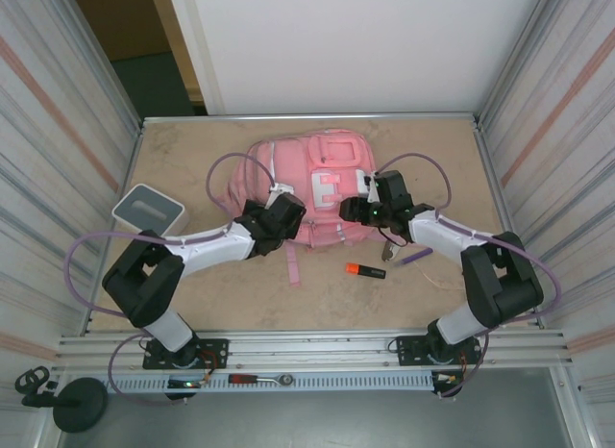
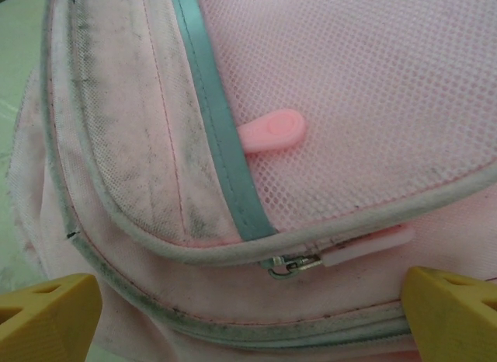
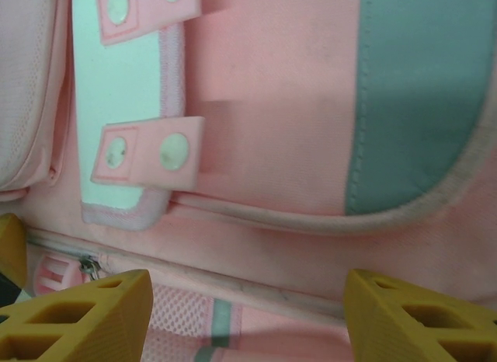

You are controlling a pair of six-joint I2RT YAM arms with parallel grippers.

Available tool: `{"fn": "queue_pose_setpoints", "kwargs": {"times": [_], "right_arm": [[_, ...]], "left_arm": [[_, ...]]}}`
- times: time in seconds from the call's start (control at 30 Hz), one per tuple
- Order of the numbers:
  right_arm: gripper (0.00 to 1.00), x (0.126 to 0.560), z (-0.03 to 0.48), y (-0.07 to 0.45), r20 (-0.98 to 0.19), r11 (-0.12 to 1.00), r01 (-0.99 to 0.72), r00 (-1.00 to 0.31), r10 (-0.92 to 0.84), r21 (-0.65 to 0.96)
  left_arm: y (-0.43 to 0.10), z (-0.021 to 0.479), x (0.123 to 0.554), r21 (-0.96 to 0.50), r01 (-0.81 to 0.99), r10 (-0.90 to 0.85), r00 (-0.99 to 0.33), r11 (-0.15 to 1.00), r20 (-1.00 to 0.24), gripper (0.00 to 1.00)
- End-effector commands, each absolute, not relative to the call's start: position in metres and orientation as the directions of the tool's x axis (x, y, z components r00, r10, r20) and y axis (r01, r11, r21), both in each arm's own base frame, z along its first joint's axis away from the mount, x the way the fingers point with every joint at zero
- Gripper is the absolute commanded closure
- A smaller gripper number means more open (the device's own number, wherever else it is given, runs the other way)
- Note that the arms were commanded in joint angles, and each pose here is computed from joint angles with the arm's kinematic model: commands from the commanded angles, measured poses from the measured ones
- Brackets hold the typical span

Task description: Pack the student bag

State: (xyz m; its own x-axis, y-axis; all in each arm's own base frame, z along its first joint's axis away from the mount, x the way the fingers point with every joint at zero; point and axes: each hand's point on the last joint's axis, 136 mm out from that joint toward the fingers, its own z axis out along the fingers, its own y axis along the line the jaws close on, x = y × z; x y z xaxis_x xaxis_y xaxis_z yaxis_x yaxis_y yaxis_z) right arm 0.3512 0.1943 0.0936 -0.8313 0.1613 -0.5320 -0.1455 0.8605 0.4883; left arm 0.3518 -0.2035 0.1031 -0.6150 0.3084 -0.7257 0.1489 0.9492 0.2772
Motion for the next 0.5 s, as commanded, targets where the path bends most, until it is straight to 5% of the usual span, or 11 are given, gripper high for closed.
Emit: {"fn": "queue_pose_setpoints", "kwargs": {"times": [0.0, 0.33, 0.47], "right_arm": [[0.35, 0.348, 0.097, 0.190, -0.538, 0.854, -0.148, -0.826, 0.171, 0.498], [0.35, 0.352, 0.072, 0.189, -0.489, 0.866, -0.094, -0.852, 0.185, 0.491], [0.35, 0.351, 0.060, 0.188, -0.467, 0.867, -0.068, -0.862, 0.198, 0.493]], "left_arm": [[-0.201, 0.104, 0.360, 0.260, 0.149, 0.294, -0.619, 0.954, -0.728, 0.01], [-0.202, 0.101, 0.368, 0.192, 0.115, 0.221, -0.635, 0.975, -0.740, 0.15], [-0.203, 0.102, 0.365, 0.158, 0.113, 0.194, -0.621, 0.981, -0.759, 0.32]]}}
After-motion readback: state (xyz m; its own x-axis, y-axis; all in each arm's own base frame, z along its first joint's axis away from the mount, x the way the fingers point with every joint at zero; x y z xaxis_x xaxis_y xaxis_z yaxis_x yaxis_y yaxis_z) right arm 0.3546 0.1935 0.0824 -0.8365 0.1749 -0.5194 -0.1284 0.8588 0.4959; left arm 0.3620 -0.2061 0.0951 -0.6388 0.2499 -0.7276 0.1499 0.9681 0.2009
